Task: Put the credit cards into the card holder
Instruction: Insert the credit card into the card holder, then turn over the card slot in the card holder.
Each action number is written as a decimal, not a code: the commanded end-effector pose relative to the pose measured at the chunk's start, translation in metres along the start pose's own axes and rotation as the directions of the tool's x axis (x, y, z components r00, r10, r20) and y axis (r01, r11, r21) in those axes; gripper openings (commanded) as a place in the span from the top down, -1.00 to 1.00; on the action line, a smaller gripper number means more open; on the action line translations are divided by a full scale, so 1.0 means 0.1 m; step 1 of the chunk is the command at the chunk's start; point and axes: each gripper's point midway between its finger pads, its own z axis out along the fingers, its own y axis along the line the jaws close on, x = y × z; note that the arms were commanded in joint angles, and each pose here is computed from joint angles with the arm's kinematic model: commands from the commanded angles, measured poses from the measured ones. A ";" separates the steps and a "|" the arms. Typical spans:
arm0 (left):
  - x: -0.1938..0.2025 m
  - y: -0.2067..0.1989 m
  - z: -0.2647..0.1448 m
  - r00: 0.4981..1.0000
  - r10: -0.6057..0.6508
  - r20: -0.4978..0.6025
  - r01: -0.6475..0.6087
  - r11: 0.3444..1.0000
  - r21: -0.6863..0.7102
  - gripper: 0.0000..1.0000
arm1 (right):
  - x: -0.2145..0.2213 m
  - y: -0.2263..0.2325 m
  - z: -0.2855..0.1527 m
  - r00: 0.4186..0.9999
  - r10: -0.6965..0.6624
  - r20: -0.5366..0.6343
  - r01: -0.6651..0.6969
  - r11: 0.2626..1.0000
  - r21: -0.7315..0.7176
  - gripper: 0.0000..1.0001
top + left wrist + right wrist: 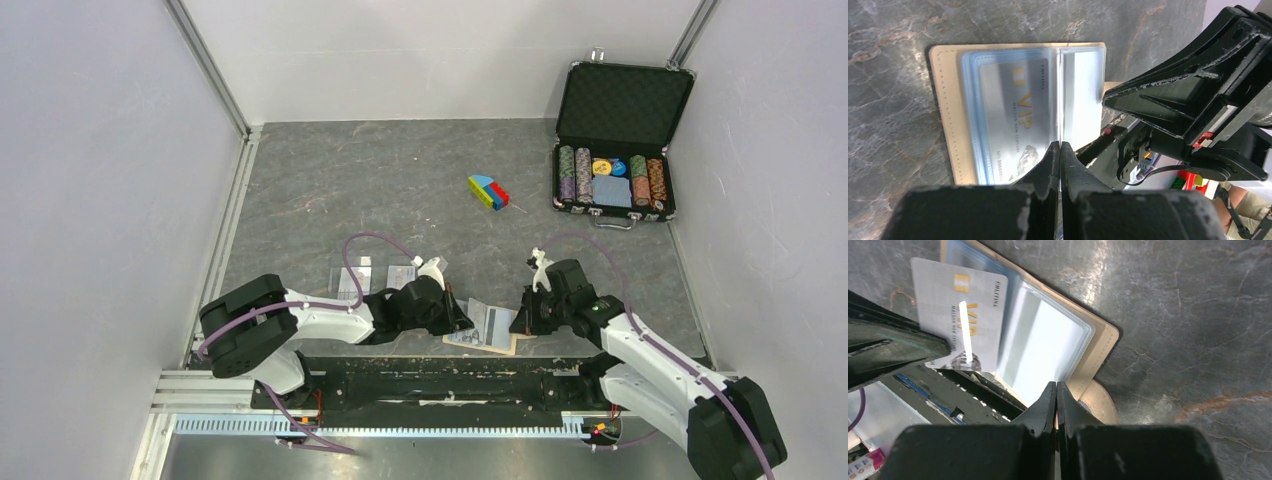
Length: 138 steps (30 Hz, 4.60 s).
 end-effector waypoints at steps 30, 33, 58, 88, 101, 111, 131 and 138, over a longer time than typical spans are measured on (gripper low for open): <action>0.18 0.01 0.19 0.994 -0.076 -0.072 0.079 0.996 0.033 0.95 | 0.29 -0.31 0.17 0.997 0.034 -0.073 -0.027 0.995 0.093 1.00; 0.23 -0.02 0.25 0.993 -0.069 -0.099 0.072 0.997 0.036 0.95 | 0.29 -0.30 0.17 0.996 0.035 -0.076 -0.028 0.995 0.092 1.00; 0.02 -0.07 0.02 0.963 0.231 -0.137 -0.258 0.937 -0.235 0.06 | 0.26 -0.29 0.14 0.997 0.029 -0.069 -0.022 0.995 0.095 1.00; 0.23 -0.36 0.47 0.947 0.232 -0.222 -0.255 0.964 -0.081 0.30 | 0.20 -0.24 0.10 0.999 0.025 -0.046 -0.021 0.996 0.082 0.90; -0.22 -0.49 -0.07 0.955 0.287 -0.072 -0.294 0.947 -0.126 -0.17 | -0.20 -0.01 -0.12 0.999 -0.028 0.018 0.026 0.997 0.075 0.75; -0.30 -0.02 -0.49 0.989 0.146 -0.024 -0.148 0.981 -0.127 -0.27 | -0.34 0.19 -0.13 0.999 -0.028 0.035 0.027 1.000 0.012 0.88; -0.13 -0.04 -0.30 0.984 0.071 -0.163 -0.061 0.996 0.067 0.10 | -0.18 0.55 0.26 0.995 -0.083 -0.054 0.081 0.996 -0.048 1.00; -0.05 0.12 -0.11 0.983 0.065 -0.169 -0.071 0.997 -0.029 0.20 | -0.09 0.54 0.32 0.995 -0.075 -0.065 0.071 0.996 -0.062 1.00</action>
